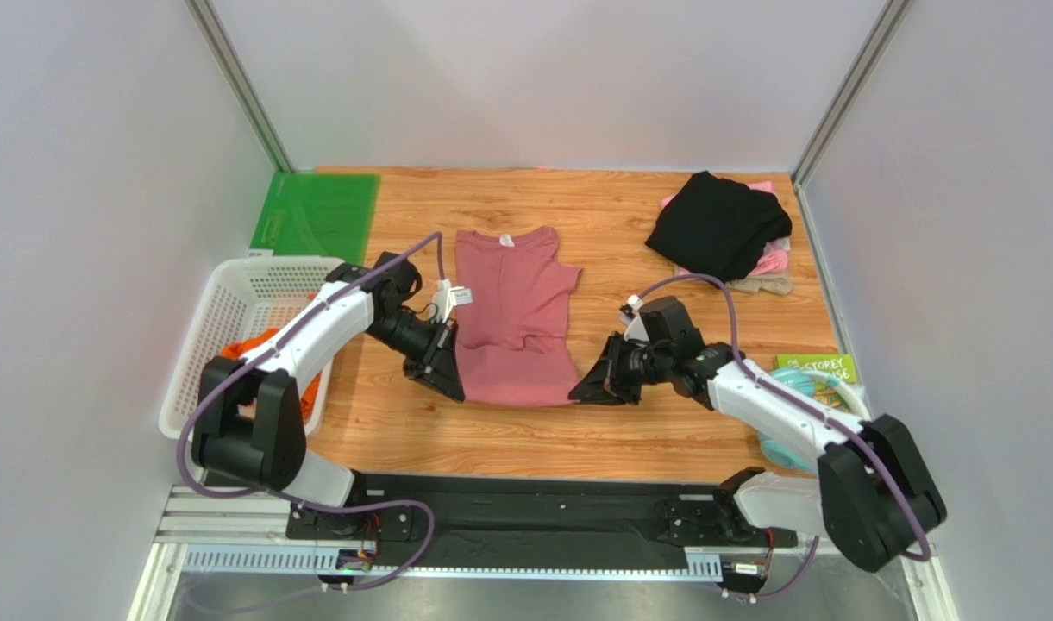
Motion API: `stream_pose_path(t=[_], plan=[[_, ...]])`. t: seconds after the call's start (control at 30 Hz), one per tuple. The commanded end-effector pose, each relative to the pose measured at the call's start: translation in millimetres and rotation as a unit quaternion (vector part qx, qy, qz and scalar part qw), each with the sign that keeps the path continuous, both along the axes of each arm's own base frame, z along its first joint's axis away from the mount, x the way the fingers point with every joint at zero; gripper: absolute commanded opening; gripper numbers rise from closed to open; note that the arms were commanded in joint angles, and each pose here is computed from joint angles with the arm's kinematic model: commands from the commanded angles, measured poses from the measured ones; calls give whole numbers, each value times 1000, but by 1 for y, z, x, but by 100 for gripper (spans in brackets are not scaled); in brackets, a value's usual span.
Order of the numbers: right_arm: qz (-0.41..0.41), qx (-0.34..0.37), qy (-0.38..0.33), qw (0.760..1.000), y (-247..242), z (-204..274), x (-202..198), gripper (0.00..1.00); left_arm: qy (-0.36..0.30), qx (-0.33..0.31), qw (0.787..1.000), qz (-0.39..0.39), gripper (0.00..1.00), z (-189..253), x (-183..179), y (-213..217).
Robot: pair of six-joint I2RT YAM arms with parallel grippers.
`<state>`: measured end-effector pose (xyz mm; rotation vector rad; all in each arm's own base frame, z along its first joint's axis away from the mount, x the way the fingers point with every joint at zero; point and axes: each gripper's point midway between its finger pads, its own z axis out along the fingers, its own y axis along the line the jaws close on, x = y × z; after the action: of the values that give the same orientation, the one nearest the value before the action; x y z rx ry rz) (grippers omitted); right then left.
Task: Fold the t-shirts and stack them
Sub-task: Fold the long partially folded tshirt into a neat square
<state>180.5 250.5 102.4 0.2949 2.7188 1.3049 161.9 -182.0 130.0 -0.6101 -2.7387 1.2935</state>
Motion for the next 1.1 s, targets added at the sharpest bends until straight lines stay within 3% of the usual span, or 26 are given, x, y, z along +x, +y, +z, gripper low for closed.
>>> stream_pose_path(t=[0.0,0.33,0.53,0.73,0.83,1.07], plan=[[-3,-1,-17,1000,-3,22,-15,0,-11,-41,999,-17,0,26,-23,-2],[-16,26,-60,998,-8,72,-30,0,-45,-48,998,-10,0,37,-37,1],[-2,11,-80,997,2,80,-7,0,-46,-33,998,-7,0,41,-26,1],[18,8,-95,995,25,94,35,0,-79,4,997,17,0,45,9,6],[20,11,-103,994,31,103,58,0,-105,20,993,55,0,51,45,12],[19,12,-95,995,39,102,104,0,-102,43,990,84,0,38,104,11]])
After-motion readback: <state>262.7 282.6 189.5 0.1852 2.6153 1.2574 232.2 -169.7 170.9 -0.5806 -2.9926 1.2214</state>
